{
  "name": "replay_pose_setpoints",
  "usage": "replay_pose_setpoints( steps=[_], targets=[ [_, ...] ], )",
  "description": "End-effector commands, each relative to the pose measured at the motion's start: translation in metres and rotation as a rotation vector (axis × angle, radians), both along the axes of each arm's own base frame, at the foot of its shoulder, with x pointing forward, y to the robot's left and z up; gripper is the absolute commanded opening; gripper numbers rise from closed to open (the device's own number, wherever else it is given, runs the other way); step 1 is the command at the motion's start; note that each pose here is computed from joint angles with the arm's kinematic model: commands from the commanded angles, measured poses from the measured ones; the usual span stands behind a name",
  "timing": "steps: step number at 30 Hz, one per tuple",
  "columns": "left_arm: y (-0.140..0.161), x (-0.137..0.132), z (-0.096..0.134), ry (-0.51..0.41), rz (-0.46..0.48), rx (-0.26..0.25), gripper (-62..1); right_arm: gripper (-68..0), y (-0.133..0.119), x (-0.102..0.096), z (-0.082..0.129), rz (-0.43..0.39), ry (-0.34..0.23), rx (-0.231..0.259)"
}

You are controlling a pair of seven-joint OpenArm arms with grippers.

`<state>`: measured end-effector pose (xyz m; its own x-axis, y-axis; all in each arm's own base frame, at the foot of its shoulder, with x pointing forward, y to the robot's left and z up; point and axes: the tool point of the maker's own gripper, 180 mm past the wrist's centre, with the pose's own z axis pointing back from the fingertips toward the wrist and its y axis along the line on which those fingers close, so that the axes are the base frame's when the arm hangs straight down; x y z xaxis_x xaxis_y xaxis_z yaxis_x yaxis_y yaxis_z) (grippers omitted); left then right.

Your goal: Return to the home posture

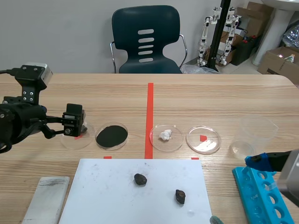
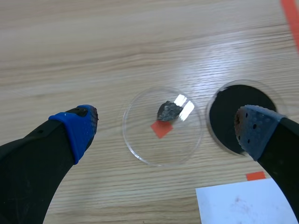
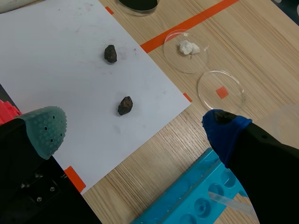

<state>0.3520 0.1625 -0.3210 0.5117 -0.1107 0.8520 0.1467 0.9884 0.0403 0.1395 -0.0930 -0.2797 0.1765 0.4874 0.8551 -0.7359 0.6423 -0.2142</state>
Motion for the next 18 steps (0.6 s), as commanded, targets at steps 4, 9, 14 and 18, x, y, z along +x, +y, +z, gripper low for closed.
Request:
replay_pose_setpoints(
  steps=[4,9,14,18],
  targets=[
    [-0.021,-0.026,0.028,-0.123,-0.117,-0.005,0.4,-6.7,0.004,0.003,0.009,0.002,-0.024,0.024],
    [-0.060,-0.071,0.046,-0.191,-0.322,-0.058,0.4,-6.7,0.004,0.003,0.009,0.002,-0.024,0.024],
    [-0.076,-0.112,0.057,-0.202,-0.404,-0.109,0.4,-6.7,0.004,0.003,0.009,0.002,-0.024,0.024],
    [-0.077,-0.135,0.068,-0.206,-0.427,-0.129,0.4,-6.7,0.004,0.003,0.009,0.002,-0.024,0.024]
  ],
)
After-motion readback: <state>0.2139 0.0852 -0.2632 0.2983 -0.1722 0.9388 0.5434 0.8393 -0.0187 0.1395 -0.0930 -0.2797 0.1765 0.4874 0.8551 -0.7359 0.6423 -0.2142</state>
